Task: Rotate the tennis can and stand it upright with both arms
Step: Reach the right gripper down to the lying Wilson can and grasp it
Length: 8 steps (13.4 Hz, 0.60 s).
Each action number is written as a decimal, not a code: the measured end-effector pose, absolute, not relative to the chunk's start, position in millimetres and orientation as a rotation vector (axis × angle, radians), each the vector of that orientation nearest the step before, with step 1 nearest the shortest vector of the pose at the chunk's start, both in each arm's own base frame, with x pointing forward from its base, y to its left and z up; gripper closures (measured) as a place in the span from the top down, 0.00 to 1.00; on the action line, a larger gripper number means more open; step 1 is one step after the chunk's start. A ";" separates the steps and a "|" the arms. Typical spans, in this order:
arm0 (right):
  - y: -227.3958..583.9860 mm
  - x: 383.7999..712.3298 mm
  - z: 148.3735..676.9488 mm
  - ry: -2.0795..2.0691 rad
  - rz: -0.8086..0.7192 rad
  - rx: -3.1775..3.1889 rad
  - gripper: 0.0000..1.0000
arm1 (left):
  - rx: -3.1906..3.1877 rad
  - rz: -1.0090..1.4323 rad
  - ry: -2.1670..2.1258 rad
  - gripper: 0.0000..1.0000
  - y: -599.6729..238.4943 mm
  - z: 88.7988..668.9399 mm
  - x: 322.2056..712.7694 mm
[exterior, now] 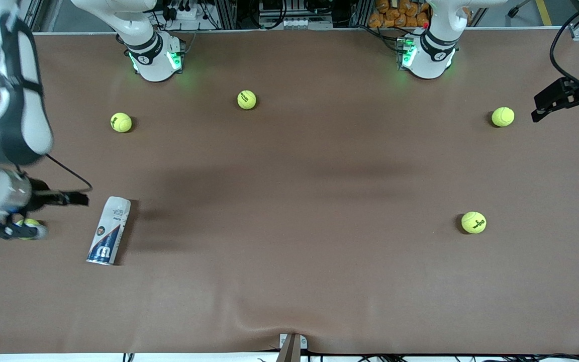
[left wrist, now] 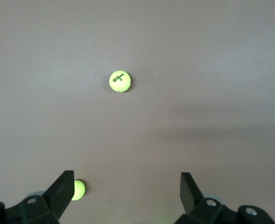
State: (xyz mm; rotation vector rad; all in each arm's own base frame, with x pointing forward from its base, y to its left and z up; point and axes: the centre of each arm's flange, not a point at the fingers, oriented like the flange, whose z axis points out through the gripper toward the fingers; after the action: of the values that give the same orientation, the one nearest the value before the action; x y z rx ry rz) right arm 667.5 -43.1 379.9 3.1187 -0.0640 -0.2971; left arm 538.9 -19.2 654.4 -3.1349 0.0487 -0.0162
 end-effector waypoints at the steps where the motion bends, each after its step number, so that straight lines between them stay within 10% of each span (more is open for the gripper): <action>1: -47.1 670.5 352.6 -0.073 -0.339 3.113 1.00 | -3.134 -0.003 0.048 1.00 -18.7 648.6 542.8; 8: -65.9 682.3 245.5 -0.099 -0.351 3.104 1.00 | -3.134 0.005 0.048 1.00 -18.8 644.5 546.5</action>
State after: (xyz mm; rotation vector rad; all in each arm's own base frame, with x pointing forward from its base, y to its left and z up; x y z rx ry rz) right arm 682.3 -65.9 245.5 3.1042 -0.0986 -0.3507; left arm 546.5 -18.8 644.5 -3.1341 0.0480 0.0048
